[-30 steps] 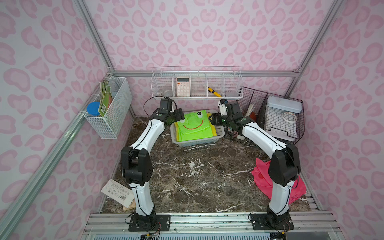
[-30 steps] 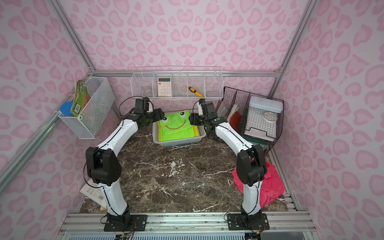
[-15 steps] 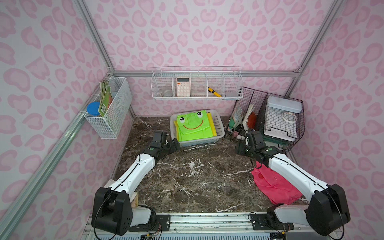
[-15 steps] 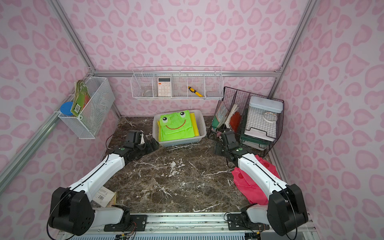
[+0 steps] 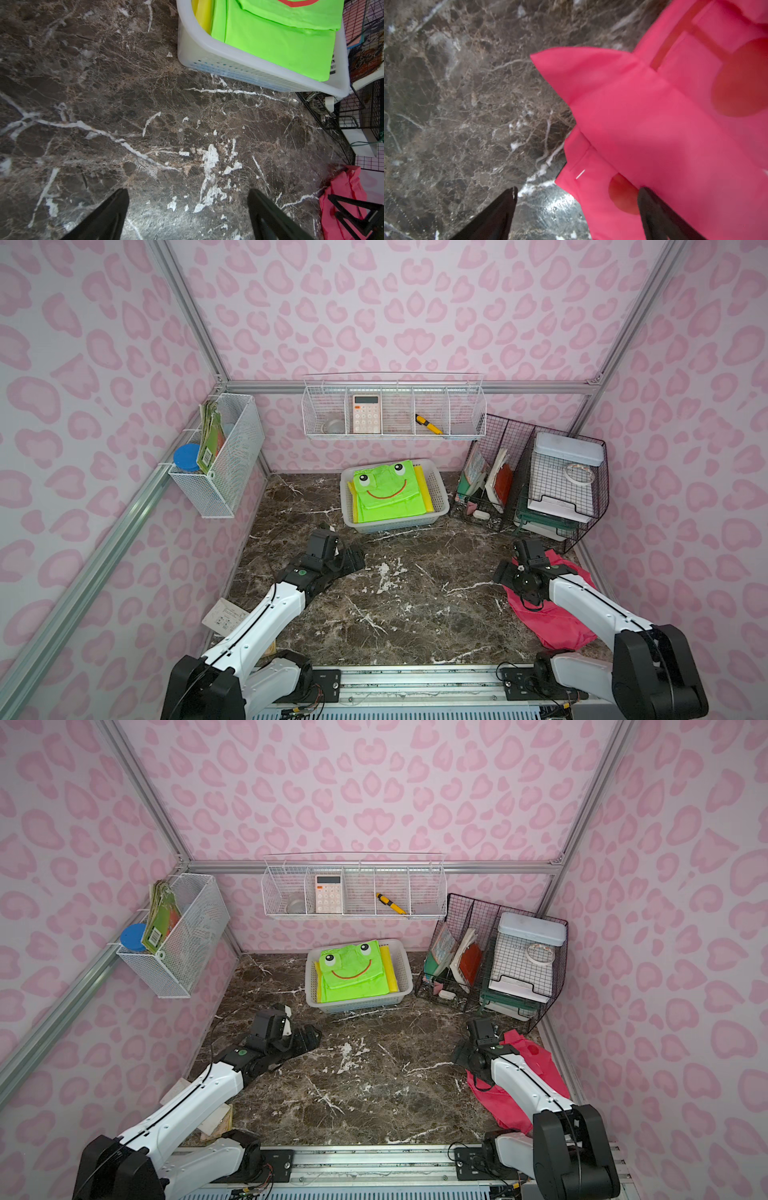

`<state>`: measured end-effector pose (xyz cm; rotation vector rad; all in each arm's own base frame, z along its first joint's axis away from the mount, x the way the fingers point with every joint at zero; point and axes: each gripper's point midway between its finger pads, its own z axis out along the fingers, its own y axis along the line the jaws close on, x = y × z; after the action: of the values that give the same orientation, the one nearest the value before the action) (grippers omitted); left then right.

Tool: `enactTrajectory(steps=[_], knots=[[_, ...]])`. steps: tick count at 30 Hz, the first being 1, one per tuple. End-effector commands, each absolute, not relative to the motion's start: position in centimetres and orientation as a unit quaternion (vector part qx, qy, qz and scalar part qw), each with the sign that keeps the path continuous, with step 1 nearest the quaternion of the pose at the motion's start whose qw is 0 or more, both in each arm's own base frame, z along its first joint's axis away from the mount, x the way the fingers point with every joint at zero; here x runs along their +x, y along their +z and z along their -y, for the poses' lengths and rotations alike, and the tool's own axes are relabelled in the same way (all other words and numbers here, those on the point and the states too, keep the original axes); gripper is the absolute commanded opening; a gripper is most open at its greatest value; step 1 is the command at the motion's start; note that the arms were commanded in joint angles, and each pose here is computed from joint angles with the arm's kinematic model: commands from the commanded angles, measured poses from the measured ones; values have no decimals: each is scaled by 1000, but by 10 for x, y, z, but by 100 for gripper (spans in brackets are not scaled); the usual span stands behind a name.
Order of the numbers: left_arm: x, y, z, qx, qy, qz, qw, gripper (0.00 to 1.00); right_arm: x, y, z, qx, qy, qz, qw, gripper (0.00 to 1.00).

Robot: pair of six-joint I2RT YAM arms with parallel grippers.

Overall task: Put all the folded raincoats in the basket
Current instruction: Move the raincoat to the center of the board.

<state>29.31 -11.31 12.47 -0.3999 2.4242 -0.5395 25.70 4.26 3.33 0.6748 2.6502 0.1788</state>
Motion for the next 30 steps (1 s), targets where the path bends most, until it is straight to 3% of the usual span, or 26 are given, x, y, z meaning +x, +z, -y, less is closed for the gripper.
enactTrajectory(steps=[1, 9, 22, 25, 30], knots=[[293, 124, 110, -156, -199, -916, 312, 94, 261, 29, -57, 249, 110, -942, 196, 93], [292, 123, 105, -144, -176, -922, 313, 94, 252, 20, -115, 220, 178, -942, 179, 92], [271, 107, 97, -158, -168, -927, 295, 94, 244, 50, -317, 55, 305, -937, 162, 92], [260, 106, 95, -157, -172, -928, 290, 94, 254, 64, -322, 34, 291, -938, 185, 92], [243, 99, 116, -150, -226, -926, 264, 94, 273, 88, -261, 44, 225, -944, 238, 92]])
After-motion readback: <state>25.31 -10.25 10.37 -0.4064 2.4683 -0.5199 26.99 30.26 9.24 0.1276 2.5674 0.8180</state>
